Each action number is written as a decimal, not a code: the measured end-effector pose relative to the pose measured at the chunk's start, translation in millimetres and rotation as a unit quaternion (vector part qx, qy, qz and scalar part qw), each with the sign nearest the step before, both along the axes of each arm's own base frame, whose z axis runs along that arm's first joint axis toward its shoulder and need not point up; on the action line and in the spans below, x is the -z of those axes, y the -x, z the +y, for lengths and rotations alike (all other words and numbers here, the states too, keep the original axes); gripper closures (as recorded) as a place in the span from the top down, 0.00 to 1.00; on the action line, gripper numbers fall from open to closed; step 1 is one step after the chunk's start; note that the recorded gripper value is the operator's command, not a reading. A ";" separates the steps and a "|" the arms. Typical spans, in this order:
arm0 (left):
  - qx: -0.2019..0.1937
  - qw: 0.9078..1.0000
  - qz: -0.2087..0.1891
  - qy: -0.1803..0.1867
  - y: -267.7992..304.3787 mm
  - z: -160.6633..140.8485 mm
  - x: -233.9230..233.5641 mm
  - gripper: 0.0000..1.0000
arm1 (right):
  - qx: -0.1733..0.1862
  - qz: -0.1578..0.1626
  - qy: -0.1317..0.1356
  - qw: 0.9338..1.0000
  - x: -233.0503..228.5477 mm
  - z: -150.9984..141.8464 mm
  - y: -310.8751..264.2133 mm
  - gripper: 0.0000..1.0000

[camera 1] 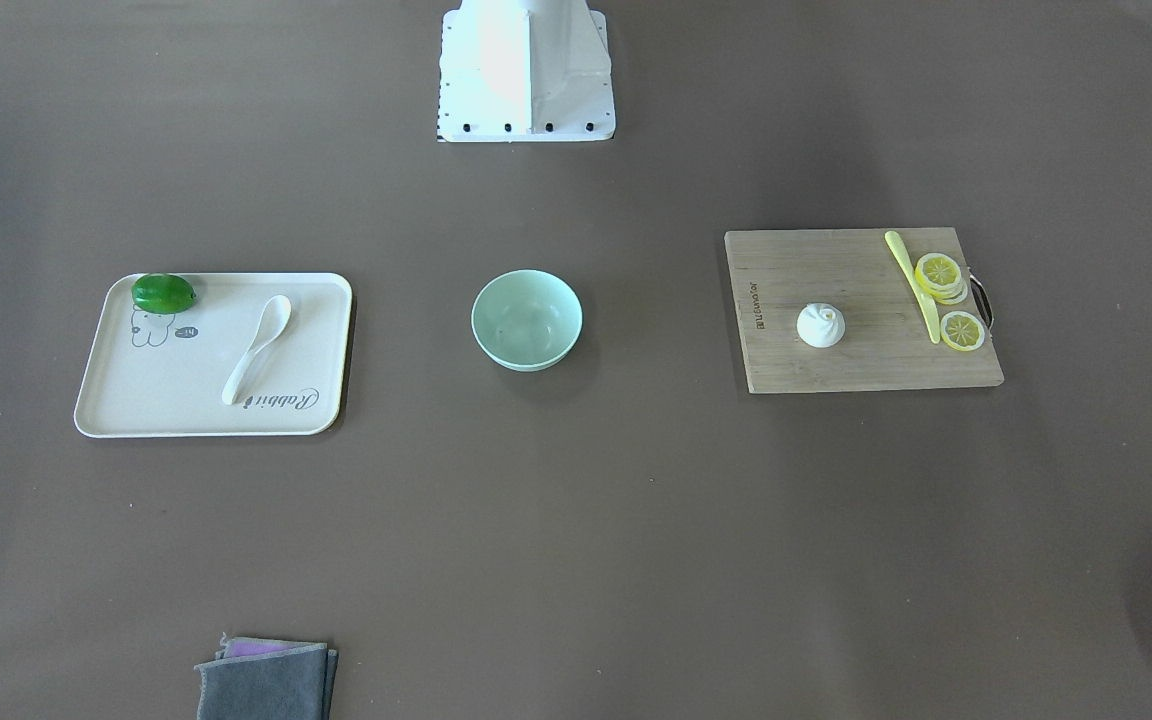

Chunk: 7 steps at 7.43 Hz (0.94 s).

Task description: Put spoon and bun in bowl

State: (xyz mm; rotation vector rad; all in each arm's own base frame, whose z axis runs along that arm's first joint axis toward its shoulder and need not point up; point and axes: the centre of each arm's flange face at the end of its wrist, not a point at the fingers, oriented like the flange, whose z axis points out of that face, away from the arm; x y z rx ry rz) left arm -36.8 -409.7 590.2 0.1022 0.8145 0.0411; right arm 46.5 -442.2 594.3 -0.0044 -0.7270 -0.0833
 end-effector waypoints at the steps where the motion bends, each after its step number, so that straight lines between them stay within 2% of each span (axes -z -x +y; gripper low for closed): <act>1: 0.000 1.000 0.000 -0.001 0.0 -0.1 0.7 0.98 | 0.000 0.000 -0.002 1.000 0.2 0.5 -2.3 1.00; 5: 0.000 1.000 0.002 -0.021 -1.6 -0.1 2.5 0.98 | -0.003 -0.001 -0.014 1.000 5.2 1.8 -5.0 1.00; 7: -0.001 0.999 0.004 -0.052 -1.9 -0.2 4.0 0.98 | -0.005 -0.001 -0.029 1.000 6.9 -0.3 -5.3 1.00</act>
